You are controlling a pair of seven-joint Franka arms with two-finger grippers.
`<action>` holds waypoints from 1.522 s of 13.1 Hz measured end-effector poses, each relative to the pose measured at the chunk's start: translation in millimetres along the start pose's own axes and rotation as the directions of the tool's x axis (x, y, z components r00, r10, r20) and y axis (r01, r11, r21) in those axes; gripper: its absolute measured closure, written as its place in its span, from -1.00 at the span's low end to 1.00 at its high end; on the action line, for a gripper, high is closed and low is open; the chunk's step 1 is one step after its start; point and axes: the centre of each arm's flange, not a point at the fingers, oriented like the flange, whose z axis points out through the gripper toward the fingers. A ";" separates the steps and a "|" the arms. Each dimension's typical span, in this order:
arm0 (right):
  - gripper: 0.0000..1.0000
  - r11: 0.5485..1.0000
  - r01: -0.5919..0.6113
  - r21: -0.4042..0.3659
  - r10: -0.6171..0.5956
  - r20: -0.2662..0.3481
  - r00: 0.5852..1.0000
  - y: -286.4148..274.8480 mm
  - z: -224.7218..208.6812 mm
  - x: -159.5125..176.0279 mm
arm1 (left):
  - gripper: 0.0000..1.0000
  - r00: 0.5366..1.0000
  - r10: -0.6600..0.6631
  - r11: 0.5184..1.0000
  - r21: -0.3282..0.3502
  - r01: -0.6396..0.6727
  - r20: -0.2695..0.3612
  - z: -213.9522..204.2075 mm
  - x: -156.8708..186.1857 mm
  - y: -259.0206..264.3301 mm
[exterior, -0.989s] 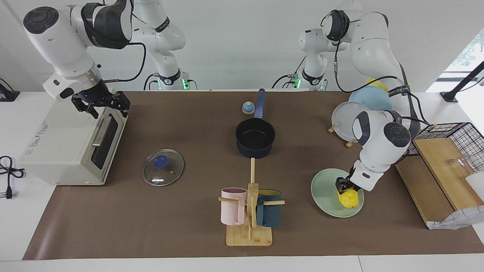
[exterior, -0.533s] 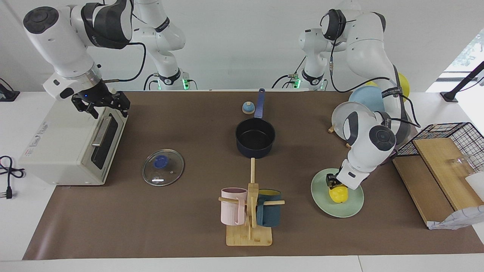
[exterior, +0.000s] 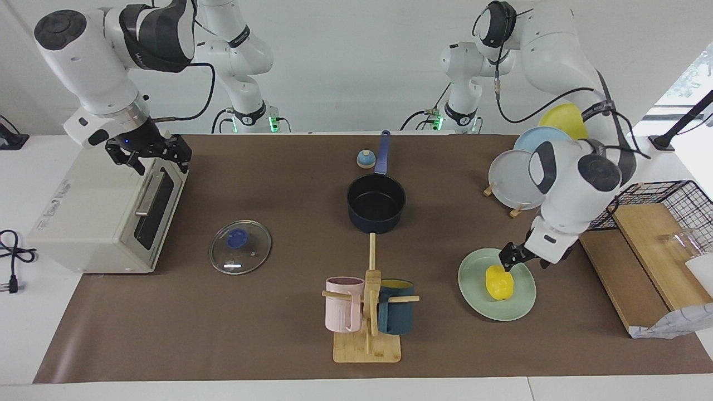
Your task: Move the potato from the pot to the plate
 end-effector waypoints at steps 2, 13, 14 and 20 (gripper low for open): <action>-1.00 1.000 0.000 0.000 0.000 0.000 1.000 0.0 0.0 0.0 | -1.00 1.000 -0.017 1.000 0.011 0.017 0.011 -71.4 -25.8 -13.5; -1.00 1.000 0.000 0.000 0.000 0.000 1.000 0.0 0.0 0.0 | -1.00 0.999 -0.030 1.000 0.004 0.030 0.044 -130.2 -114.3 -21.8; -1.00 1.000 0.000 0.000 0.000 0.000 1.000 0.0 0.0 0.0 | -1.00 0.999 -0.029 1.000 0.002 0.029 0.046 -126.3 -116.5 -21.0; -1.00 1.000 0.000 0.000 0.000 0.000 1.000 0.0 0.0 0.0 | -1.00 0.996 -0.030 1.000 0.007 0.030 0.084 -159.9 -123.9 -22.1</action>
